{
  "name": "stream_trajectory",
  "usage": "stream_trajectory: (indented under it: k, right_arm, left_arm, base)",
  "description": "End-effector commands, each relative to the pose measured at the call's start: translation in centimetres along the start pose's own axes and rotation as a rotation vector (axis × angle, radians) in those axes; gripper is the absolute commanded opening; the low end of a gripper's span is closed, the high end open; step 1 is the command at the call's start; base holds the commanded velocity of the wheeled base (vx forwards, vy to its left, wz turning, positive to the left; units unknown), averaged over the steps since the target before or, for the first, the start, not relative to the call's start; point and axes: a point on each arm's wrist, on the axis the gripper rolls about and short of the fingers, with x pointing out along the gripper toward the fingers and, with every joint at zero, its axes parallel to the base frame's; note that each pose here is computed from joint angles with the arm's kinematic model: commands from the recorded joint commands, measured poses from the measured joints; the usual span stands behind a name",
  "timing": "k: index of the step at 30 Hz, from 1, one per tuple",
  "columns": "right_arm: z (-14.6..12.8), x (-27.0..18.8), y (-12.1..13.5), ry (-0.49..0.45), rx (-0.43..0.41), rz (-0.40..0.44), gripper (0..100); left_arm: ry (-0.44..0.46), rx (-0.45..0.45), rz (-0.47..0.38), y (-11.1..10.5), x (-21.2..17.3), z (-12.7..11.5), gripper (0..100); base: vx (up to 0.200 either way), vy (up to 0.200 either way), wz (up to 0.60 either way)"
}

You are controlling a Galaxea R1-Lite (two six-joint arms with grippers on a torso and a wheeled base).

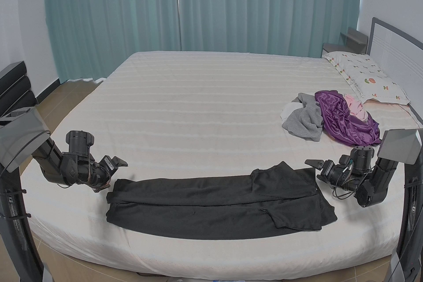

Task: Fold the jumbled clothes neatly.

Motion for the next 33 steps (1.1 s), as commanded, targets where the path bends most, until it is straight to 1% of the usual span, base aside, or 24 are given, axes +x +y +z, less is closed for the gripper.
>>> stream_trajectory:
  k: [1,9,10,19,21,25,33]
  right_arm:
    - [-0.35,0.39,-0.98,0.018,0.024,-0.023,100]
    - [-0.67,0.56,-1.11,0.026,0.026,-0.028,100]
    - [-0.73,0.56,-1.09,0.028,0.026,-0.029,100]
    - [-0.88,0.5,-1.17,0.031,0.028,-0.033,100]
    - [-0.83,0.49,-1.21,0.03,0.029,-0.034,100]
    - [-0.8,0.56,-1.17,0.026,0.028,-0.038,100]
    - [-0.63,0.77,-1.27,0.004,0.028,-0.068,100]
  left_arm:
    - [0.018,0.006,0.013,0.24,1.67,-0.4,100]
    - [0.016,0.011,0.014,0.17,1.87,-0.34,100]
    - [0.017,0.013,0.016,0.11,1.93,-0.34,0]
    - [0.001,0.004,0.025,0.15,1.97,-0.23,0]
    - [0.001,-0.013,0.025,0.15,1.92,-0.24,0]
    - [-0.011,-0.08,0.021,-0.06,1.76,-0.06,0]
    - [-0.018,-0.112,0.027,0.24,1.63,0.2,0]
  base:
    - [0.0,0.0,0.0]
    - [0.0,0.0,0.0]
    - [0.0,0.0,0.0]
    - [0.0,0.0,0.0]
    - [0.0,0.0,0.0]
    - [0.0,0.0,0.0]
    - [0.0,0.0,0.0]
